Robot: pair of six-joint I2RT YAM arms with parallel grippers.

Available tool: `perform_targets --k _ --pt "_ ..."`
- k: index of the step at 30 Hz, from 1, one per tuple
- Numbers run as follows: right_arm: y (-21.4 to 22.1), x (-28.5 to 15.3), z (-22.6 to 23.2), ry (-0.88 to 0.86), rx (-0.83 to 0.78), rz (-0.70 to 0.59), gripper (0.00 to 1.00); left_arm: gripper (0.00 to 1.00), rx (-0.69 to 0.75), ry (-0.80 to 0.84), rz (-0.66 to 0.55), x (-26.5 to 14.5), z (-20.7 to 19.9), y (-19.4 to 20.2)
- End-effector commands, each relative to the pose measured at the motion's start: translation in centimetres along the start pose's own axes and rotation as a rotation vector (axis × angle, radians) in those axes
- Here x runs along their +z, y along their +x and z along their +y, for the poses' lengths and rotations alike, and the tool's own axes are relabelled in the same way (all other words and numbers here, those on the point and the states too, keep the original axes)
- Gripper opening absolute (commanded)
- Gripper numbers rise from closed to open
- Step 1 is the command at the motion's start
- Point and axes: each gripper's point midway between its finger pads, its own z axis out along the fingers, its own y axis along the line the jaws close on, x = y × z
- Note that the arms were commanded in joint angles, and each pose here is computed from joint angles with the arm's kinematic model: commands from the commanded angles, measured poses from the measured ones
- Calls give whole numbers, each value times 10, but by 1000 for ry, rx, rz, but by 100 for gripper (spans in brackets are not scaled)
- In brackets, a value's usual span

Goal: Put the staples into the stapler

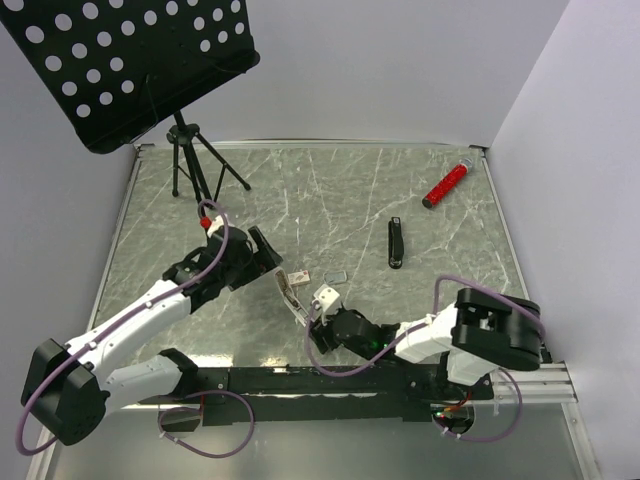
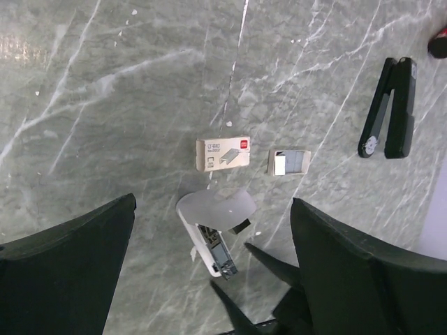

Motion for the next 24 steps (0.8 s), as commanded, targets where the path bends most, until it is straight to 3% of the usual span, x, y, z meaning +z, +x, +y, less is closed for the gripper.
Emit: perform_targets --k 1,10,24 --pt "6 10 16 -31 -1 19 65 97 -77 8 -6 -3 -14 -6" --pt "19 20 19 -28 4 62 53 99 -30 -1 44 11 -15 4" --pt "27 24 30 -89 -13 93 36 75 37 -27 56 24 -10 8"
